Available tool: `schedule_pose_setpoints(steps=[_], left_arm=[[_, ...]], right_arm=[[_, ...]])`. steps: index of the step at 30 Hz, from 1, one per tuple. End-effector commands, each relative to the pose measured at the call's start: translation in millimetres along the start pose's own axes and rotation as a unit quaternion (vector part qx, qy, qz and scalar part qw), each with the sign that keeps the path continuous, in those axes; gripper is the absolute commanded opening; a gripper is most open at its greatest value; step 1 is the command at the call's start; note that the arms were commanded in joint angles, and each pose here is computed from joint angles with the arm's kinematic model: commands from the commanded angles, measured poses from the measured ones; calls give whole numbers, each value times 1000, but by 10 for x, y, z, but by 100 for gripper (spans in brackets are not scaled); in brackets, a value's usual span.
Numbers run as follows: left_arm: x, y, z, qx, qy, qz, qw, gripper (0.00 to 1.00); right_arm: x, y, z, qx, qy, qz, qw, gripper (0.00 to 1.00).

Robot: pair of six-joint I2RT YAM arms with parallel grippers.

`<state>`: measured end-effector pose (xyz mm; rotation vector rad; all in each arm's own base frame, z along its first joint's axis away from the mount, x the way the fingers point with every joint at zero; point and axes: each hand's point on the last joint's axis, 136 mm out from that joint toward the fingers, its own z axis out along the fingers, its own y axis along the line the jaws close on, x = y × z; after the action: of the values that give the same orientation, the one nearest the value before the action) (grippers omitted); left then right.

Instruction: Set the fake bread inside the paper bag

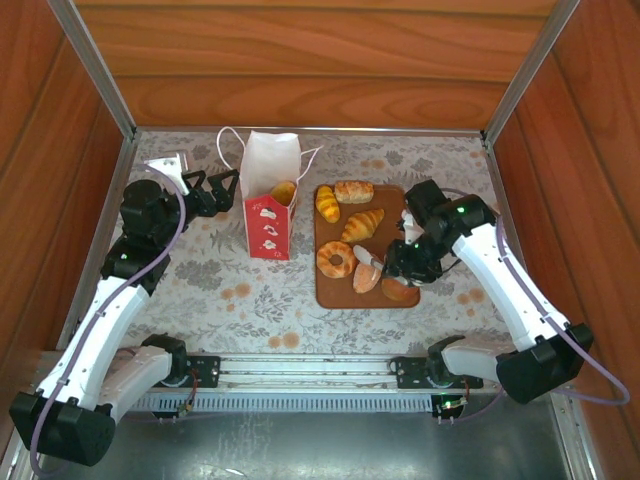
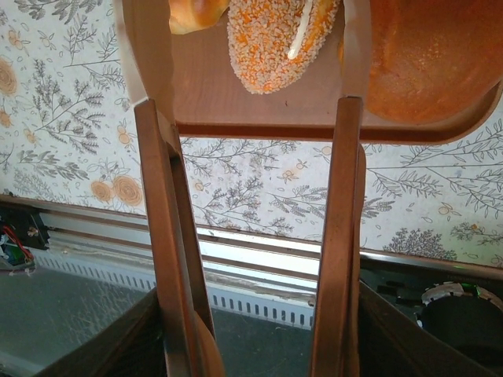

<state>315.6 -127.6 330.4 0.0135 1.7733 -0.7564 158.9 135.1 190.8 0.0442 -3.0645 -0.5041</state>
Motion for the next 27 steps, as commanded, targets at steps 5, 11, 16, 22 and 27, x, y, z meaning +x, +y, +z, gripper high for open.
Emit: schedule_pose_setpoints(steps=[5,11,16,22,27], left_arm=[[-51,-25,-16,7,-11,13,1000,100],[-54,-28,-39,7,-14,14,1000,100],[-50,-26,-41,7,-14,12,1000,100],[-58,-31,-56,6,-17,13,1000,100],[-56,-20,-65,3,-18,14,1000,100]], right_arm=[[-28,1,110,-7,15,15,1000,55],[-47,-51,210,3,24,18,1000,55],[-69,-46,310,-3,31,21,999,54],[-74,-53,403,-4,47,26,999,52],[-53,-65,403,2,59,25,998,48]])
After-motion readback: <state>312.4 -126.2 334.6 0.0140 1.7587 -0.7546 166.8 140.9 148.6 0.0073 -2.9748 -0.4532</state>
